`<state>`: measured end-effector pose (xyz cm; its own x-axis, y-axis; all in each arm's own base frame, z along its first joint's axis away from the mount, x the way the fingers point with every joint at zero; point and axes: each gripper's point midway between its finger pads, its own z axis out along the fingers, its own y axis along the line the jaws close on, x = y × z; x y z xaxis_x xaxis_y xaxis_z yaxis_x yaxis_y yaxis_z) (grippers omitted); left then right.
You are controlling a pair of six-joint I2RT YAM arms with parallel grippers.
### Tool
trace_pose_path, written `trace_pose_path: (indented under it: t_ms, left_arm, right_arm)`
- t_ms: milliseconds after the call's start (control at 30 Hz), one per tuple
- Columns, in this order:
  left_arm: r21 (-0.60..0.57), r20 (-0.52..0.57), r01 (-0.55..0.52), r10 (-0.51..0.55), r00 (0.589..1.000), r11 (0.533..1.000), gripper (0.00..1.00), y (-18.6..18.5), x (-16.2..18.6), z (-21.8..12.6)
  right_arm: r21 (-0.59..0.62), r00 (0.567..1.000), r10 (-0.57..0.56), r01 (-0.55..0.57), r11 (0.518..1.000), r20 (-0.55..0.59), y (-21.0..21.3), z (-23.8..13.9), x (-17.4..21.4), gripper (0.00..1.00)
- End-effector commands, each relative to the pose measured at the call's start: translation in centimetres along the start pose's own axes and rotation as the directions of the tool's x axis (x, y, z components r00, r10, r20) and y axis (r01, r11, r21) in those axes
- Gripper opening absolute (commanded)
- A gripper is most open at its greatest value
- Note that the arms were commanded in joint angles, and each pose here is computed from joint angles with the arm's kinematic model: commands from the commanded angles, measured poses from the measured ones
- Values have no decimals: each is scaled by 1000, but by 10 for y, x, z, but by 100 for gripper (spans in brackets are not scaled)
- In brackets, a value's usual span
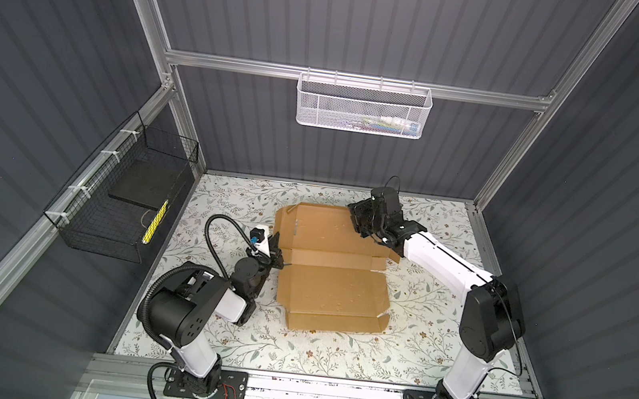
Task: Fold the paper box
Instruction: 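Hold the raised far panel with the right gripper while the left grips the edge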
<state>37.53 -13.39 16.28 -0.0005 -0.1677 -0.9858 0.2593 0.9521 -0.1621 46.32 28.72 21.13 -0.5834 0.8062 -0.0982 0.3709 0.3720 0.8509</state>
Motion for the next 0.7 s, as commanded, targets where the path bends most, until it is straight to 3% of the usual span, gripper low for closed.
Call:
trace_pose_path:
  t_ms: [0, 667]
  left_arm:
    - [17, 73, 8, -9, 997, 1000, 0, -6, -20, -3]
    - [41, 92, 28, -32, 995, 999, 0, -16, -27, -5]
  right_arm:
    - [-8, 1000, 14, -14, 1000, 14, 2, -1, -1, 38]
    - [-35, 984, 175, -174, 984, 30, -3, 20, 3, 33]
